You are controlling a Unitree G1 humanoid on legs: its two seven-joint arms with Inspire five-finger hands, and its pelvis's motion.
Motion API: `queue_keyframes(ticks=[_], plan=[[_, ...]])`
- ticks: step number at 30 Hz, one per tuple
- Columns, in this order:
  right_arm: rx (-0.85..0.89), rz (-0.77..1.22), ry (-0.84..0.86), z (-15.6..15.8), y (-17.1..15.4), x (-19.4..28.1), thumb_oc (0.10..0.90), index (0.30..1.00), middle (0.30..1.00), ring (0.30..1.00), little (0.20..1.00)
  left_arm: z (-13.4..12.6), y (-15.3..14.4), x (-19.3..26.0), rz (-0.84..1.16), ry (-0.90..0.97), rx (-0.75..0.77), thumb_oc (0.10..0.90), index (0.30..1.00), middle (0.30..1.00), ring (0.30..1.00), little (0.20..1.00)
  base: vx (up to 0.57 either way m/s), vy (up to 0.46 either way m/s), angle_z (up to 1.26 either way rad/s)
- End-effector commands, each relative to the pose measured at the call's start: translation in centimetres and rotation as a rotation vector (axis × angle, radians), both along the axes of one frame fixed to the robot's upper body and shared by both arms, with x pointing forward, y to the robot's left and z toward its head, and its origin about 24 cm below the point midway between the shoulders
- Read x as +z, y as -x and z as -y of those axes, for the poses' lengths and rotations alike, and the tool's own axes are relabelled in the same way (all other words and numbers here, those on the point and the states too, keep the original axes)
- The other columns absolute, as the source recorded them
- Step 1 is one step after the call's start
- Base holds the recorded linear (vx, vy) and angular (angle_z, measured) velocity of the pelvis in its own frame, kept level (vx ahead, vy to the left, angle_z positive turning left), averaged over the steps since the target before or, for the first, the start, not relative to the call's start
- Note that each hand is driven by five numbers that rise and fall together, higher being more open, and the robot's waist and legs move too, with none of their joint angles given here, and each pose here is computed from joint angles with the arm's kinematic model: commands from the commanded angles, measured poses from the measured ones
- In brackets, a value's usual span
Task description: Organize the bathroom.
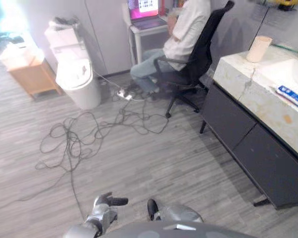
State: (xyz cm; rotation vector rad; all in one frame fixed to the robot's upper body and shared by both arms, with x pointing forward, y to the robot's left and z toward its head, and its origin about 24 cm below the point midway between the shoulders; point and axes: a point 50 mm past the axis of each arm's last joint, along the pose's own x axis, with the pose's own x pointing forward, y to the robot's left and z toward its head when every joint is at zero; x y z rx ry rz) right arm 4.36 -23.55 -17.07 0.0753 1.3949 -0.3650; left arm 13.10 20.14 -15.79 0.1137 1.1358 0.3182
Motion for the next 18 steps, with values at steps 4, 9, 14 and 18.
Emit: queue_keyframes(ticks=[4,9,14,18], plan=[[0.032,0.156,0.061,1.4,-4.0,1.0,0.800,0.900,0.900,0.900,0.900,-2.3,-0.7,0.8,0.030,-0.111,0.023,0.800,0.900,0.900,0.900,0.900,0.23,0.215,-1.65],[0.097,0.217,0.081,1.1,-6.0,1.4,0.800,0.900,0.900,0.900,0.900,-3.8,2.4,0.2,-0.017,-0.139,0.047,0.800,0.900,0.900,0.900,0.900,0.29,0.331,-2.29],[0.058,0.299,0.114,1.2,-6.6,1.8,0.800,0.900,0.900,0.900,0.900,-4.3,3.2,0.1,-0.062,-0.152,0.007,0.800,0.900,0.900,0.900,0.900,0.18,0.210,-1.50],[0.191,0.329,0.104,0.7,-7.4,2.0,0.800,0.900,0.900,0.900,0.900,-5.7,4.7,0.2,-0.072,-0.169,0.169,0.800,0.900,0.900,0.900,0.900,0.12,0.018,-1.60]])
